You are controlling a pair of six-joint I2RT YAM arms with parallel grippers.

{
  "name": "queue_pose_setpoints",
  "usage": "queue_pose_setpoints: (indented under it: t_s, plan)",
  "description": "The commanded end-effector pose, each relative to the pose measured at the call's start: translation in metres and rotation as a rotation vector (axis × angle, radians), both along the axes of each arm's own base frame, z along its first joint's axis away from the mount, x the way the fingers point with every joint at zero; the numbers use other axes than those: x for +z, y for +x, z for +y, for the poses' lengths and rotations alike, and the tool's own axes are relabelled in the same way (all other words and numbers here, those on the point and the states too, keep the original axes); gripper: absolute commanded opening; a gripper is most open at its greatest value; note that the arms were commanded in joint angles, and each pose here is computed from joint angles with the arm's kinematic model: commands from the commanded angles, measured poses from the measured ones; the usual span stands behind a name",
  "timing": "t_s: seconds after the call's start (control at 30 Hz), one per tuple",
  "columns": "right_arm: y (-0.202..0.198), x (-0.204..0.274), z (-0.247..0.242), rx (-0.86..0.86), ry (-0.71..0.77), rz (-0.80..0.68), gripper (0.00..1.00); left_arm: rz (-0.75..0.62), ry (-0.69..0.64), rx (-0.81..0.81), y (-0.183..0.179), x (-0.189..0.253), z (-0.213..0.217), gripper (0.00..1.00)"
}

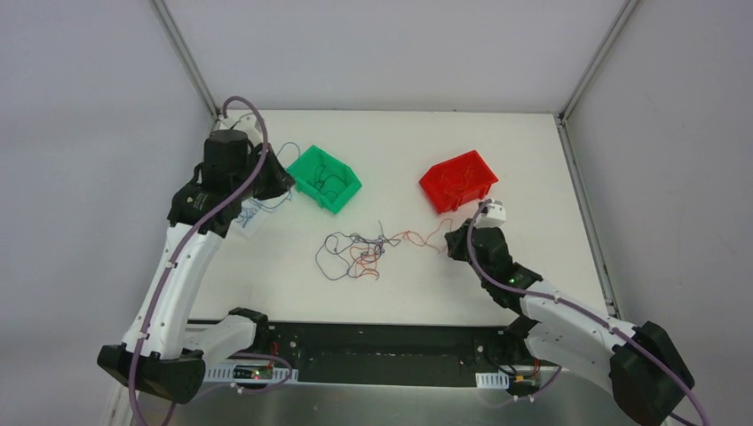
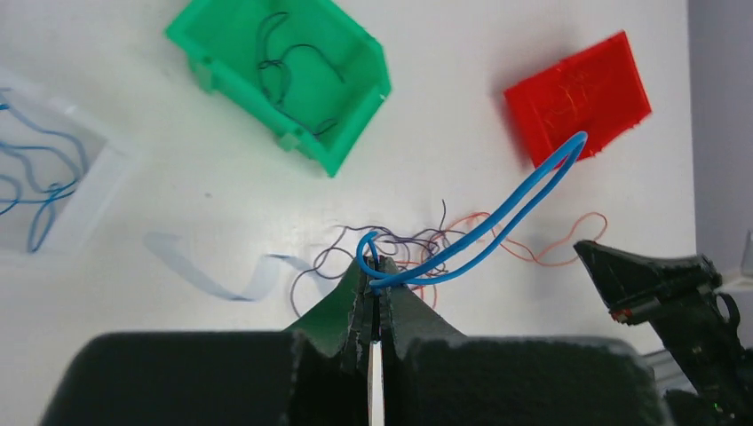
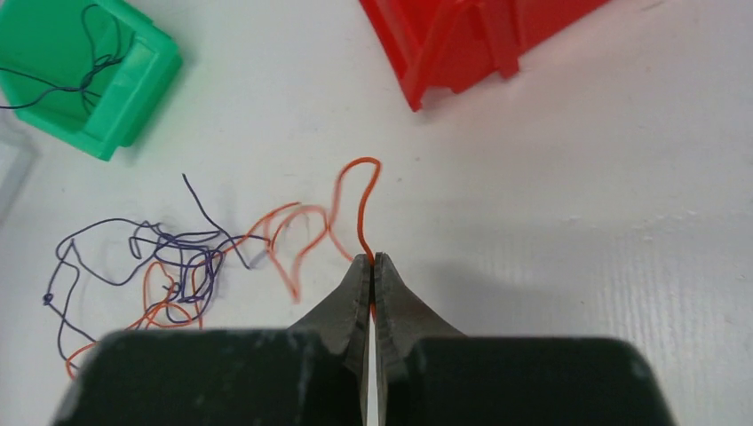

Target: Untangle the cables

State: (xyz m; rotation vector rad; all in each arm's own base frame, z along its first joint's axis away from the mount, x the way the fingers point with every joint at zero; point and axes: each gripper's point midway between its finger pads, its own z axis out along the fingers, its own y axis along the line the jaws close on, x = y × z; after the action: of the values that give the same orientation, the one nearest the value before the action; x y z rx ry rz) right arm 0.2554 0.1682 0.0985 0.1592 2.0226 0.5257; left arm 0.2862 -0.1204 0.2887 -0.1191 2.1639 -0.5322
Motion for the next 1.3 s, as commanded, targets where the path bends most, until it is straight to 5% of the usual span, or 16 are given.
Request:
queue_pose_setpoints:
  t_s: [0.0, 0.33, 0.7, 0.9, 1.27]
  plan:
    - [0.007, -0.002, -0.02, -0.111, -0.002, -0.009, 0.0, 0.061, 0.061, 0.139, -0.009, 0.003, 0.044, 0.0]
    - [0.003, -0.005, -0.032, -0.13, 0.007, -0.017, 0.0, 0.071, 0.168, 0.57, 0.011, 0.002, 0.136, 0.0]
    - [-0.002, 0.001, -0.016, -0.039, 0.071, -0.042, 0.0, 0.093, 0.117, 0.667, 0.064, -0.021, 0.167, 0.0]
    - [-0.003, 0.004, -0.015, -0.028, 0.087, -0.056, 0.0, 0.116, -0.016, 0.611, 0.105, -0.048, 0.18, 0.0]
    - [-0.003, 0.005, -0.011, -0.012, 0.095, -0.062, 0.0, 0.292, -0.152, 0.562, 0.139, -0.151, 0.203, 0.0]
